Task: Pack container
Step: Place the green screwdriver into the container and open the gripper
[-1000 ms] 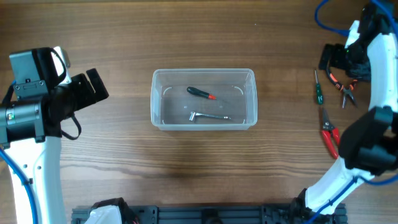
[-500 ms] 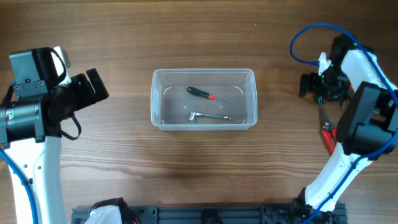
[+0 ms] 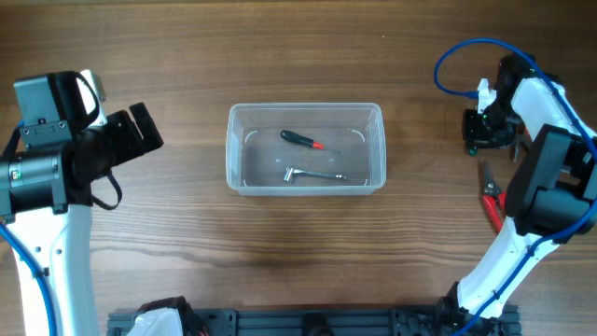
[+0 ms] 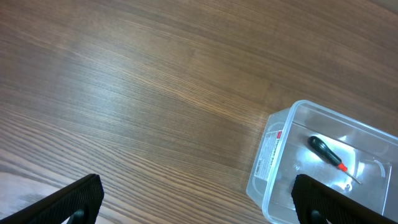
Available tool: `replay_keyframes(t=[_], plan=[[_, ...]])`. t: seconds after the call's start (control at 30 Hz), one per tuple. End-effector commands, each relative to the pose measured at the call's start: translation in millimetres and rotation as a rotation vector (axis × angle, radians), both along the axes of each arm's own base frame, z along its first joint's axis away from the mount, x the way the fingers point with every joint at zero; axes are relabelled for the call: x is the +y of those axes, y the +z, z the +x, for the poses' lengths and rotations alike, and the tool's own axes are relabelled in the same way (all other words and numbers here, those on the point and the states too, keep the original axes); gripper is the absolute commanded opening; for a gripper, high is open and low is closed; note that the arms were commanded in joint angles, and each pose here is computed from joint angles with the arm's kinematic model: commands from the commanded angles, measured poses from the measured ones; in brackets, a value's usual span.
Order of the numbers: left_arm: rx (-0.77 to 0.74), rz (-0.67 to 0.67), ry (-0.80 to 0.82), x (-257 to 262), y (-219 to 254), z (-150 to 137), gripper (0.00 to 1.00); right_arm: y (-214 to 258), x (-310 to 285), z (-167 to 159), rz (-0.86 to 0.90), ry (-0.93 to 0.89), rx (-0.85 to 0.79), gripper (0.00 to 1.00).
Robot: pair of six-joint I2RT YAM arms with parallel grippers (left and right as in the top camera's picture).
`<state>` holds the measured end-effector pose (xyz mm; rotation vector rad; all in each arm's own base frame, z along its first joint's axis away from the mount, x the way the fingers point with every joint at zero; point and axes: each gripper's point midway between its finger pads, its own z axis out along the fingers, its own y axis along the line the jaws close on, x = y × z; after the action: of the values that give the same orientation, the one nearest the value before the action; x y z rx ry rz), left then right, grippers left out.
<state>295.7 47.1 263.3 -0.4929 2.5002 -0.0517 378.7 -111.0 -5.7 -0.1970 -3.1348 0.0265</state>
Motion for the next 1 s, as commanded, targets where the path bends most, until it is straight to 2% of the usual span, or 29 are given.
replay_keyframes(t=[0.0,0.13,0.17,0.23,0.33,0.4,0.47,0.57,0.63,0.67,0.73,0.8,0.87,0.97], plan=[[-0.009,-0.011,0.009,0,3,0,1.0,-19,18,-13,0.087,0.004,0.049,0.15],[-0.009,-0.011,0.009,0,3,0,1.0,-19,19,-14,0.088,0.004,0.051,0.09],[-0.009,-0.011,0.009,0,3,0,1.0,-18,19,-13,0.088,0.003,0.05,0.04],[-0.009,-0.011,0.009,0,3,0,1.0,-15,19,-13,0.087,-0.039,0.052,0.04],[-0.009,-0.011,0.008,0,3,0,1.0,25,21,3,0.07,-0.027,-0.025,0.05],[-0.009,-0.011,0.008,0,3,0,1.0,66,27,20,0.044,0.011,-0.133,0.04],[-0.009,-0.011,0.008,0,3,0,1.0,145,50,41,-0.003,0.133,-0.335,0.04],[-0.009,-0.011,0.008,0,3,0,1.0,223,99,46,-0.042,0.351,-0.535,0.04],[-0.01,-0.01,0.008,1,3,0,1.0,271,174,26,-0.043,0.689,-0.669,0.04],[-0.01,-0.01,0.008,1,3,0,1.0,278,204,17,-0.033,0.827,-0.69,0.04],[-0.012,-0.01,0.008,1,3,1,1.0,274,260,-6,-0.011,1.097,-0.679,0.04],[-0.013,-0.01,0.008,1,3,1,1.0,251,307,-26,0.029,1.264,-0.629,0.04],[-0.013,-0.01,0.008,1,3,1,1.0,213,335,-36,0.062,1.365,-0.532,0.04],[-0.013,-0.01,0.008,1,3,1,1.0,145,355,-37,0.1,1.408,-0.354,0.04]])
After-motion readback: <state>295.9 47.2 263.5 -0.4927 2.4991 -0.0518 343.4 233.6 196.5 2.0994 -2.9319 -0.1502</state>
